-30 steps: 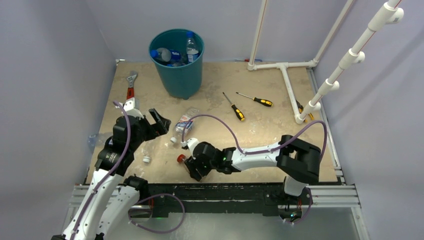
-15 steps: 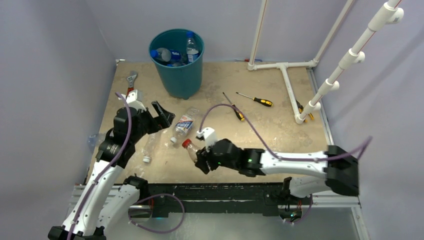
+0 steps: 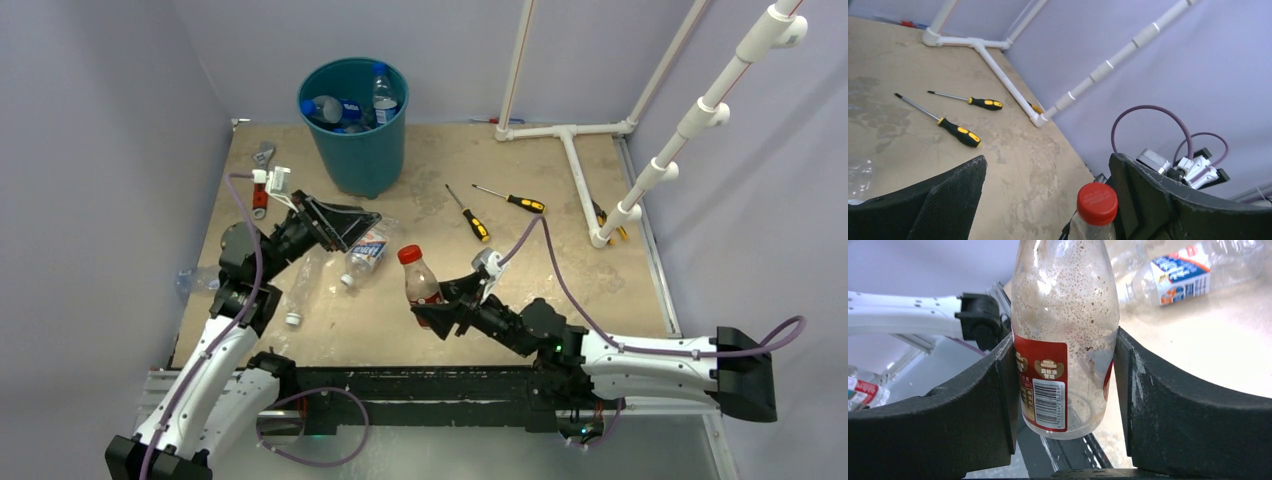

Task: Put the plastic bottles in the bin
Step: Pick up the plastic bottle from the corner of the board.

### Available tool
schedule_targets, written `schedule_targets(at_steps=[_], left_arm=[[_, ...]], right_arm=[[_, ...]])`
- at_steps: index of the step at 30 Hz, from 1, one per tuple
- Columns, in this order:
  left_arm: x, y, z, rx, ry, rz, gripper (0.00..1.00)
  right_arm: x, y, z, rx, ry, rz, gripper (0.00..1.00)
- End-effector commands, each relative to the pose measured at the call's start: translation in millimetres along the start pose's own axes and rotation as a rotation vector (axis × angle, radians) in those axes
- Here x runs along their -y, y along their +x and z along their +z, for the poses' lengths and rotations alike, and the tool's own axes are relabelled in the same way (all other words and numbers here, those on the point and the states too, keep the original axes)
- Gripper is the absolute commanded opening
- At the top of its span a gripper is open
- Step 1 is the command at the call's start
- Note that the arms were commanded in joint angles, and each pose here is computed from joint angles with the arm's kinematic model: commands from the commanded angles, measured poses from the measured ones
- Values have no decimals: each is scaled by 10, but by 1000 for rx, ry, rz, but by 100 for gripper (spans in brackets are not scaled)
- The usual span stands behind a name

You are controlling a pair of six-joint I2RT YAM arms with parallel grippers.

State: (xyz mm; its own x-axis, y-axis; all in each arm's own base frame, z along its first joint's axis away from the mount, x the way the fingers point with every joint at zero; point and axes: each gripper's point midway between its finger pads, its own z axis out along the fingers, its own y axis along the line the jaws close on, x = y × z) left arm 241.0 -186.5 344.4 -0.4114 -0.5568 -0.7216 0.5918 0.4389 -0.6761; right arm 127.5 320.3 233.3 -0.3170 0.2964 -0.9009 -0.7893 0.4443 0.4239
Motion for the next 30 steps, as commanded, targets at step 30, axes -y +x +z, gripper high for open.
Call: schedule_targets(at_steps=[30], left_arm=[[680, 723, 270, -195, 304, 16, 93]], right_arm=[[-136, -492, 4, 287, -86, 7, 0]])
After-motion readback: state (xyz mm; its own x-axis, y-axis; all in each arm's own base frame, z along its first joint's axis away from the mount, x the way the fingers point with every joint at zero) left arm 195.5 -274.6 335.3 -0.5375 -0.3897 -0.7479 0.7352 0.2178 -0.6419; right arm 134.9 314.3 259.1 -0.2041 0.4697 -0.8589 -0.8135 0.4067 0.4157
